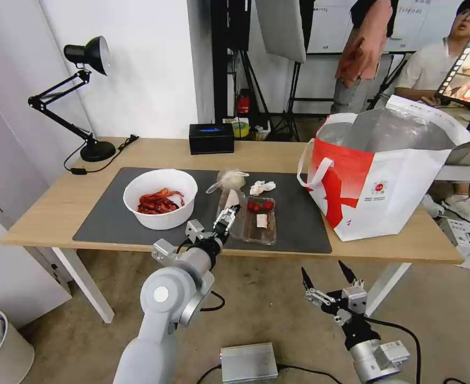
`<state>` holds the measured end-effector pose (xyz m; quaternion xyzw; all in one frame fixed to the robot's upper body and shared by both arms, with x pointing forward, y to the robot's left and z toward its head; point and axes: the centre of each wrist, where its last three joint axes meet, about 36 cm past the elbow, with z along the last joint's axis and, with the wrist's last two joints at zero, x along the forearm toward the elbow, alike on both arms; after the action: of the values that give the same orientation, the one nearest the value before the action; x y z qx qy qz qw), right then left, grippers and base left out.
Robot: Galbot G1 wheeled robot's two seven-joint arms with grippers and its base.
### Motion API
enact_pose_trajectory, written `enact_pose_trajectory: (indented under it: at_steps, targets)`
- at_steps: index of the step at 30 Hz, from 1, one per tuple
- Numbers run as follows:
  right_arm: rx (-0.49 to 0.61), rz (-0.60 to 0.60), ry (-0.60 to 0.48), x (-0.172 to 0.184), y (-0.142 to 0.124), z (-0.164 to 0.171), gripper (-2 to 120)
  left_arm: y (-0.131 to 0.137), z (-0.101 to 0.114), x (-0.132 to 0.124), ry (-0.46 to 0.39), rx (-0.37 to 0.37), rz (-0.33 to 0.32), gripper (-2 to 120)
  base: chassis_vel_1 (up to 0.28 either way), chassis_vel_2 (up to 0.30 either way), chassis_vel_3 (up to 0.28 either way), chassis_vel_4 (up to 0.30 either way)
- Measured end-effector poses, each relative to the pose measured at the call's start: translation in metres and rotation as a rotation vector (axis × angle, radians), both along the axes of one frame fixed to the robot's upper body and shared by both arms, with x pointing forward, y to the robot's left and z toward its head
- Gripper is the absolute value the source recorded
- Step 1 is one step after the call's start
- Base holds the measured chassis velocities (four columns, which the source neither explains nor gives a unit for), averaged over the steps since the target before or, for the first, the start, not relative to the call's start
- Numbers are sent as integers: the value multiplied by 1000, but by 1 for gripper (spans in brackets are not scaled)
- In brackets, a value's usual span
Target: Pick up the trash from the table and place it into the takeout bag.
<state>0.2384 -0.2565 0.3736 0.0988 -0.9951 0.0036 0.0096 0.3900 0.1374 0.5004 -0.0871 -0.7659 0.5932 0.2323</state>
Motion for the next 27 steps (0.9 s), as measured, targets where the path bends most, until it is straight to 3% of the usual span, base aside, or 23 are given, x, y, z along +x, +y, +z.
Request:
enact_pose_trajectory:
  at_steps: [13, 27]
  targets:
    - [0, -3, -1, 0, 0, 0, 100, 3, 6, 3, -43, -12, 11, 100, 0, 0, 0, 0]
    - [2, -9, -2, 1, 0, -1, 100, -7, 8, 5, -87, -25, -42, 100, 0, 0, 0, 0]
